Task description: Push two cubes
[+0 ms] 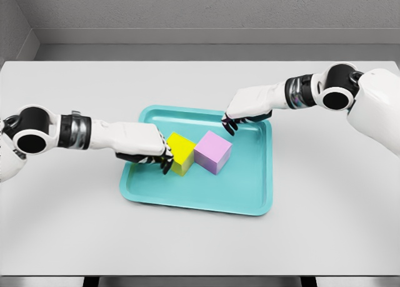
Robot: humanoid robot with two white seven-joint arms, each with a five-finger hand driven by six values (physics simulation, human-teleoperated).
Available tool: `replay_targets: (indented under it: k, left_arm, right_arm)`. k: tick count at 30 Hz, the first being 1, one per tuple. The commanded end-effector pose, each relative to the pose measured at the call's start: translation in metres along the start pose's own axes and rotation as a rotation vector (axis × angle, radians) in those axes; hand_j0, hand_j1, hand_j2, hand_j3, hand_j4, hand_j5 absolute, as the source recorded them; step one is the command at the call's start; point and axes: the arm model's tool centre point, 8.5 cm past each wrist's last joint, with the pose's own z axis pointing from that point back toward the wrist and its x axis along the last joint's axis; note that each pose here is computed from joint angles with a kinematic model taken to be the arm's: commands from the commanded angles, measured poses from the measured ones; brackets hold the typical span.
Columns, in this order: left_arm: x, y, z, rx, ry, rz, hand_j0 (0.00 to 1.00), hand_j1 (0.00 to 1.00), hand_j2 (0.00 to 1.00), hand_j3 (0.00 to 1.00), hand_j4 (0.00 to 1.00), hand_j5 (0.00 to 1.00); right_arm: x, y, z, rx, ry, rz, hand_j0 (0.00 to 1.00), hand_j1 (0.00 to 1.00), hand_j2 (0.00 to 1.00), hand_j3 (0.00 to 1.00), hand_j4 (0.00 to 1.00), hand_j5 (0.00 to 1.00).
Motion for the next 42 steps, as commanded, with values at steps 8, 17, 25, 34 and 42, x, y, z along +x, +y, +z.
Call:
replay_targets:
  k: [8, 17, 25, 34, 42]
  left_arm:
    - [-0.006, -0.003, -0.014, -0.02, 0.01, -0.017, 0.4, 0.4, 0.4, 0.4, 0.4, 0.4]
    - [-0.01, 0.006, -0.012, -0.007, 0.022, -0.024, 0.4, 0.4, 0.4, 0.4, 0.4, 0.4]
    - [-0.003, 0.024, -0.026, 0.021, -0.011, -0.057, 0.4, 0.4, 0.4, 0.4, 0.4, 0.4]
    - [-0.011, 0.027, -0.022, 0.03, 0.014, -0.051, 0.4, 0.4, 0.4, 0.4, 0.4, 0.4]
    - [-0.007, 0.035, -0.03, 0.045, -0.006, -0.061, 0.4, 0.4, 0.4, 0.4, 0.4, 0.4]
  right_arm:
    - [0.004, -0.002, -0.005, -0.005, -0.012, 0.0, 0.4, 0.4, 0.4, 0.4, 0.4, 0.4]
    - [0.004, -0.002, -0.005, -0.005, -0.013, 0.001, 0.4, 0.4, 0.4, 0.4, 0.4, 0.4]
    - [0.004, -0.003, -0.005, -0.006, -0.014, 0.002, 0.41, 0.41, 0.41, 0.41, 0.41, 0.41]
    - [0.004, -0.001, -0.005, -0.003, -0.014, 0.0, 0.41, 0.41, 0.41, 0.41, 0.41, 0.41]
    - [0.007, -0.004, -0.005, -0.009, -0.022, 0.008, 0.41, 0.41, 0.41, 0.41, 0.41, 0.41]
